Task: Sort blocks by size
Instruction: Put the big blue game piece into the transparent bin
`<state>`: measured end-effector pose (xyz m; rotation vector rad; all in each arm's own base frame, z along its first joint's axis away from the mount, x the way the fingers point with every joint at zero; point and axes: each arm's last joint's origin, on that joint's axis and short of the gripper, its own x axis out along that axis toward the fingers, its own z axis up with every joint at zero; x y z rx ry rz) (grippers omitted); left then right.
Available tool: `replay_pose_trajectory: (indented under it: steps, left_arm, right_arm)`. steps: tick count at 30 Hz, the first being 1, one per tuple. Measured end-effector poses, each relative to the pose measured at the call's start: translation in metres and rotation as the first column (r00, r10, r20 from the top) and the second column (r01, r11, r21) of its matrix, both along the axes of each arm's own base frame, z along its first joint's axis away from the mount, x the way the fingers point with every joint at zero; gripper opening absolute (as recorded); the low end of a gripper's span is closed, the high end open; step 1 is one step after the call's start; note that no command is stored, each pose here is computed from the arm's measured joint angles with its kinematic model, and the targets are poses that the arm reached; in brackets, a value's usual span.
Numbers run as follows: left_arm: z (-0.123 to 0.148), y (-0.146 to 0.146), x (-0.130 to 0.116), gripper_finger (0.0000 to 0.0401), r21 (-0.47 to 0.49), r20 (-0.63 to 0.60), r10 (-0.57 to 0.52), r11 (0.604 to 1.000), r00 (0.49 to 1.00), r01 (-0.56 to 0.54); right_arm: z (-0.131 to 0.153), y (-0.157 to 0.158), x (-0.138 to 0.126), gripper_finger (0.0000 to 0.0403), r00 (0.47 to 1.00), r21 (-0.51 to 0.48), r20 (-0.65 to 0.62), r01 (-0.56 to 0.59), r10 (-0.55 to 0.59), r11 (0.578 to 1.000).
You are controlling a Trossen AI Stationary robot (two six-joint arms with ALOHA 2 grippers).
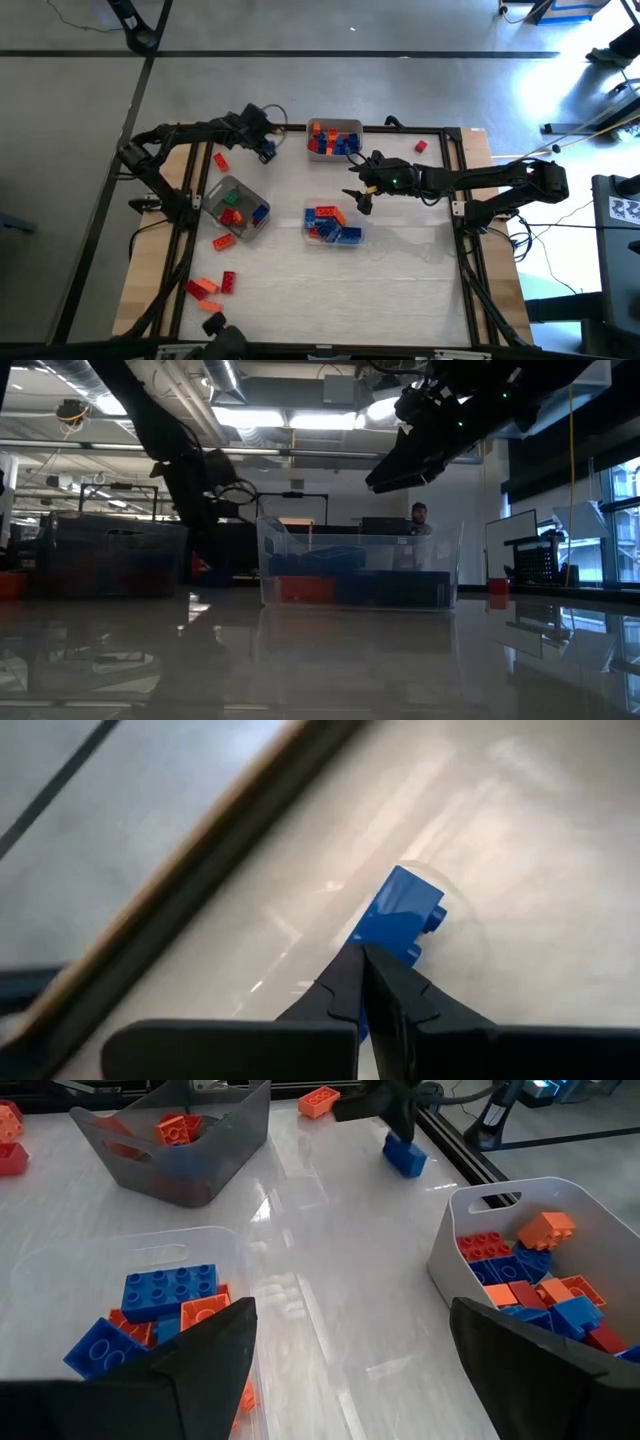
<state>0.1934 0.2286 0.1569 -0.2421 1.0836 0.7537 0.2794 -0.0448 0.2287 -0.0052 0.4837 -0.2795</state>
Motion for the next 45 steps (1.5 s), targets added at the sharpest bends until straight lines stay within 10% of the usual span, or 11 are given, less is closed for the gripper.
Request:
replay_pose_trajectory:
  steps: [21,34,45]
  left_arm:
    - [0.058,-0.061,0.044,0.0010,0.071,0.103,-0.244,0.969,0.964,0.238]
    - [0.053,-0.056,0.027,0.0206,0.026,0.058,-0.244,0.970,0.968,0.243]
    - [0.012,-0.042,0.030,0.0239,-0.094,0.057,-0.265,0.958,0.963,0.269]
  right_arm:
    - [0.000,0.000,0.000,0.0331,1.000,0.000,-0.002,0.000,0.000,1.000]
    - [0.000,0.000,0.000,0.0331,1.000,0.000,-0.002,0.000,0.000,1.000]
    - [0.000,0.000,0.000,0.0331,1.000,0.001,-0.002,-0.001,0.001,1.000]
